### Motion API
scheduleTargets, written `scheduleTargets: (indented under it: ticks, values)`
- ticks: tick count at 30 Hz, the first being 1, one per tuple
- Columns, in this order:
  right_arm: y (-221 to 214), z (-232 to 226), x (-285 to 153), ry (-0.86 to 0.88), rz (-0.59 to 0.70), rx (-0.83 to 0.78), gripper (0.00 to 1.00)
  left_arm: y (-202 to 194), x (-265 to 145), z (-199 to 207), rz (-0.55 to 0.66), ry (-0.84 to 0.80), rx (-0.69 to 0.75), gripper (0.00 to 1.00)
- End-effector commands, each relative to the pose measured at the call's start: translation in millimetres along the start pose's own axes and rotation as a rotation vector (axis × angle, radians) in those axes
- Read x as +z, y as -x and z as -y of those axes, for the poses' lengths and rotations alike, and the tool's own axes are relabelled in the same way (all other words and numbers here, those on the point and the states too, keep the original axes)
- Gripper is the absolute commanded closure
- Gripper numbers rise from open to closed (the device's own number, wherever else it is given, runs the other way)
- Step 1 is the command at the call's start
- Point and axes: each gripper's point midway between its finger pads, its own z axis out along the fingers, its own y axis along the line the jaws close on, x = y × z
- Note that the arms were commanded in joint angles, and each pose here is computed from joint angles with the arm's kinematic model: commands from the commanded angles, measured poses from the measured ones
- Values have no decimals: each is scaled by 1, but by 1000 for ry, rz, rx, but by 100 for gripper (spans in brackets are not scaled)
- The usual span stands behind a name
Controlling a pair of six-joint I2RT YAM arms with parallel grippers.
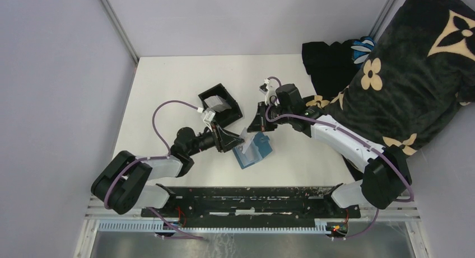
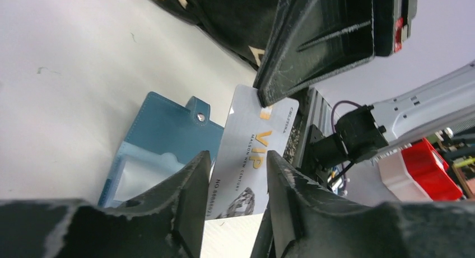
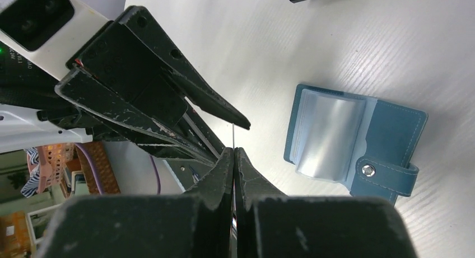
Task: Put the credit cards into the card holder
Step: Pick up the credit card from the storage box.
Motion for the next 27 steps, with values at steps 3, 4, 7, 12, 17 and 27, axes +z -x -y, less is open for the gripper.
scheduleTargets:
  ticks: [3, 4, 7, 12, 17, 27]
  values:
    - [16, -6, 1, 92, 33, 12, 99, -5, 3, 25, -39, -179, 33, 64]
    - [17, -5, 2, 97, 31, 19, 99, -7, 4, 26, -47, -190, 26, 69]
    - [19, -7, 3, 114, 34, 27, 99, -6, 6, 28, -39, -214, 9, 85]
    - [19, -8, 3, 126, 32, 36, 99, -2, 8, 32, -23, -250, -22, 97]
    - [19, -7, 2, 132, 37, 45, 99, 1, 8, 35, 2, -272, -46, 97]
    - [26, -2, -4, 90, 70, 19, 70, 7, 1, 27, 60, -200, -40, 97]
